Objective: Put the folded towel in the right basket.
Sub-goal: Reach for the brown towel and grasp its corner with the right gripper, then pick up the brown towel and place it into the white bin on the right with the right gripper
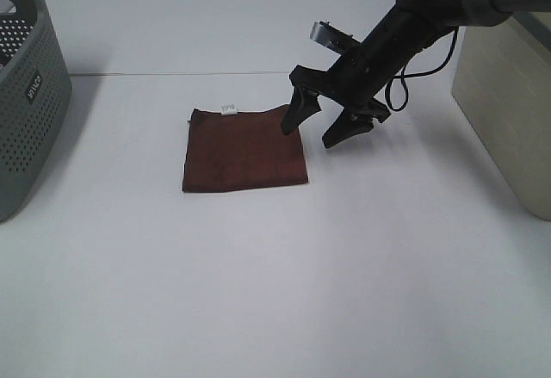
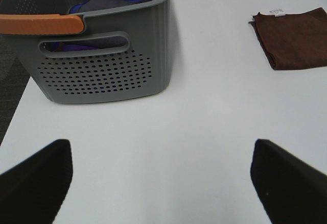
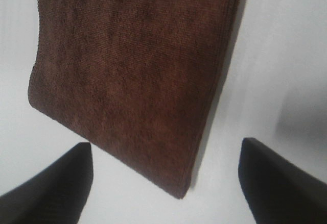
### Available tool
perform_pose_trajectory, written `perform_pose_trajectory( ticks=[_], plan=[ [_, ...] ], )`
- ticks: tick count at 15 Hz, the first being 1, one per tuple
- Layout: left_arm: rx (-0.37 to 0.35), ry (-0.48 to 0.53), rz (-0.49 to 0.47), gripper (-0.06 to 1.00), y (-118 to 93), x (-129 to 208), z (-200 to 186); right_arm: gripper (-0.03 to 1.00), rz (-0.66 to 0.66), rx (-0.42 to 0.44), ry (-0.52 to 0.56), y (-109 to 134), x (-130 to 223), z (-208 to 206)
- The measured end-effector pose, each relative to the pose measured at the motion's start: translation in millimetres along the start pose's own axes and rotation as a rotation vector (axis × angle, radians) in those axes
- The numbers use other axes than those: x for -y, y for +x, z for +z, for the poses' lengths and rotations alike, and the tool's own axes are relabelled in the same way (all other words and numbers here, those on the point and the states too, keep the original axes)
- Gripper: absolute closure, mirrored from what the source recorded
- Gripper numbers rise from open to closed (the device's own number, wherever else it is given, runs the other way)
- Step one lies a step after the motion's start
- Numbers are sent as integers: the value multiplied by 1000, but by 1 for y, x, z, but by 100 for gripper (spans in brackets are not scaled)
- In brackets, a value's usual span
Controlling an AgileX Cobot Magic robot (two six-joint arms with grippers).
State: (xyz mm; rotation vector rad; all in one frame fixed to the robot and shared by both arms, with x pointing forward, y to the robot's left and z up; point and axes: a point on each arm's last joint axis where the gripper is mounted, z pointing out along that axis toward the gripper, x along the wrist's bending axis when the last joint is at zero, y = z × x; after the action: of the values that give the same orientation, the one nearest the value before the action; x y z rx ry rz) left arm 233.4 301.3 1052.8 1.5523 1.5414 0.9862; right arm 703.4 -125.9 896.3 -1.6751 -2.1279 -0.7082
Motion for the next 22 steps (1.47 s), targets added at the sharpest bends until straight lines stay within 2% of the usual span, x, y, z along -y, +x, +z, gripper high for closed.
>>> perform_pose_trajectory(
  ticks=[2,6,11,12,13,16,17,20,22],
  plan=[
    [0,0,0,6,0,0,0,20,32,-51,11,-8,-6,9],
    [0,0,0,6,0,0,0,21,65,-77,11,-20,-7,21],
    [0,0,0,6,0,0,0,24,84,-147,-54,-1,-11,50],
    [0,0,0,6,0,0,0,29,72,-144,-60,6,-10,56],
    [0,0,0,6,0,0,0,41,67,-135,-69,9,-10,61],
    [0,0,0,6,0,0,0,91,73,-119,-62,6,-7,70],
    [0,0,0,6,0,0,0,94,71,-115,-61,6,-7,70],
    [0,0,0,6,0,0,0,94,55,-111,-50,8,-7,66],
    [0,0,0,6,0,0,0,94,6,-102,-32,19,-7,50]
  ],
)
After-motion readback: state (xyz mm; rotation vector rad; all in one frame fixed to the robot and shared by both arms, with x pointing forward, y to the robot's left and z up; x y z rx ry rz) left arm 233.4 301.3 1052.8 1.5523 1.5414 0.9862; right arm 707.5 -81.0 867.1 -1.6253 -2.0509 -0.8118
